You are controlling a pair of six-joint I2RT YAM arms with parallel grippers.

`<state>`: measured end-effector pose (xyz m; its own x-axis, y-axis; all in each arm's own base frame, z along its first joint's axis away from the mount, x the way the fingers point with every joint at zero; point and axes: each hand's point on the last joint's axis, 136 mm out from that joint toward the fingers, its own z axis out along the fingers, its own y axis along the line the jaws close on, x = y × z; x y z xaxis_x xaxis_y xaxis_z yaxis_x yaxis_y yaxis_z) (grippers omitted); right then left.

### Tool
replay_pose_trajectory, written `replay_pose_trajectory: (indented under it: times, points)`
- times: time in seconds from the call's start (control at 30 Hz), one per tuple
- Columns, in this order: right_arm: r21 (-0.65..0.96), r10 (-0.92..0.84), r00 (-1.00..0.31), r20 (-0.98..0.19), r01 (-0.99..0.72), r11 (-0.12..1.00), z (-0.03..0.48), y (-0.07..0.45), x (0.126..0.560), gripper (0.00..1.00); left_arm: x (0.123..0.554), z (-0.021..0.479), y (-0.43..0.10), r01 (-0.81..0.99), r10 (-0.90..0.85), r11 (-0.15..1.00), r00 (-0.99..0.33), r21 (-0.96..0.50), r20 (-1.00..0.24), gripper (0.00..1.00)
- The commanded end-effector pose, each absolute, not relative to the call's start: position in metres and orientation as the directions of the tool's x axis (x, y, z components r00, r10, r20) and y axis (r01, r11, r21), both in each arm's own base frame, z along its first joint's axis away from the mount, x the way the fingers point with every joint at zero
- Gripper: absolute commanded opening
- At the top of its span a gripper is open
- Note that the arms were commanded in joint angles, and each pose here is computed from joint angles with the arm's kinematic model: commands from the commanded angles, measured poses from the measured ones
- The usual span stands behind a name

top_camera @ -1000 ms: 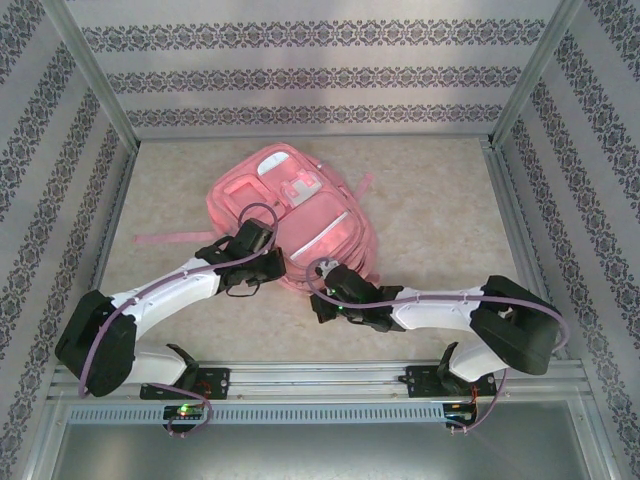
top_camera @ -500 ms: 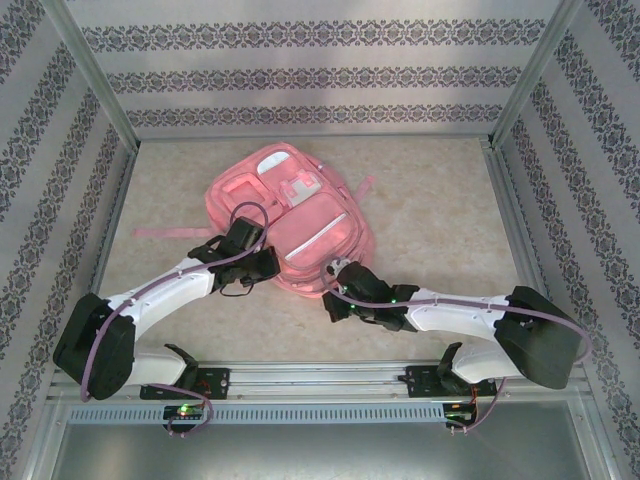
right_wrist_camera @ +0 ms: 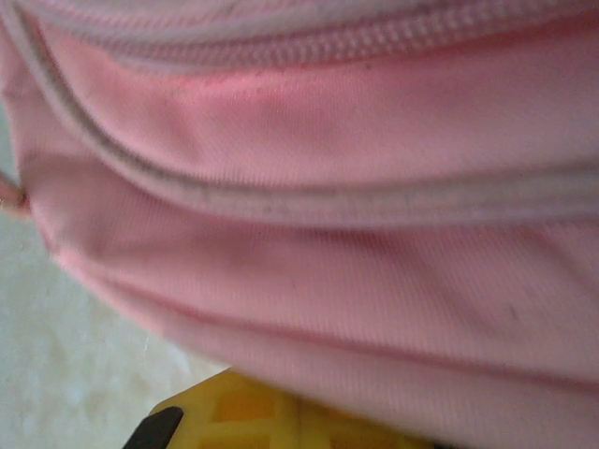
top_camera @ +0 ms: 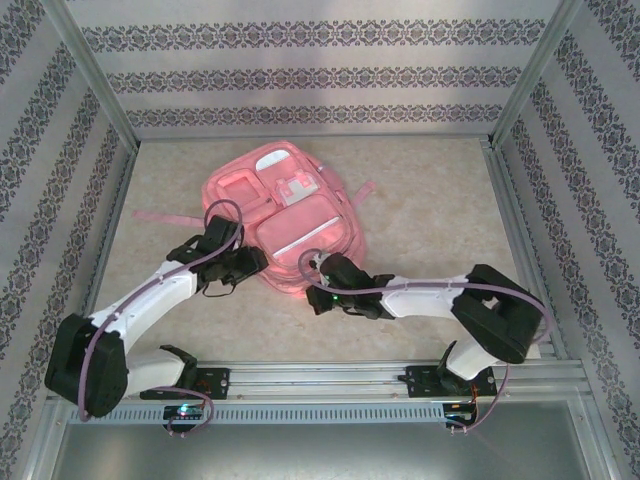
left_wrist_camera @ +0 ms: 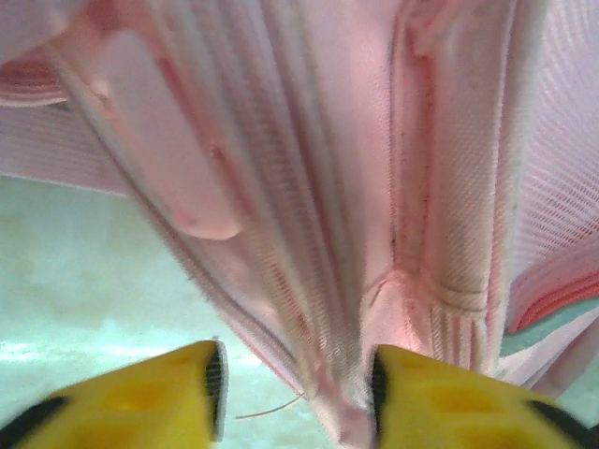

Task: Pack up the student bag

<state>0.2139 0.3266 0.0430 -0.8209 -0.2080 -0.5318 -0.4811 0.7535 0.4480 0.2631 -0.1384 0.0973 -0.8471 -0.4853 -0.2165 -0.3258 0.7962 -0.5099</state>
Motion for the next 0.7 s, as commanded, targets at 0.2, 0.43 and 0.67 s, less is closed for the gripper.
replay_pose_trajectory:
  times: [0.2,0.43,0.67]
  points:
    - [0.554,-0.097,-0.845,-0.526,-0.427,0.714,0.047,0.369,0.232,0.00,0.234,0.105,-0.137,-0.501,-0.687,0.586,-0.724,-0.637,-0.062,0.70]
    - [0.586,-0.061,-0.856,-0.514,-0.402,0.704,0.045,0.376,0.235,0.00,0.231,0.093,-0.157,-0.519,-0.697,0.560,-0.717,-0.647,-0.028,0.67]
    - [0.594,-0.060,-0.859,-0.508,-0.400,0.698,0.044,0.380,0.234,0.00,0.242,0.081,-0.168,-0.513,-0.696,0.569,-0.717,-0.643,-0.043,0.53]
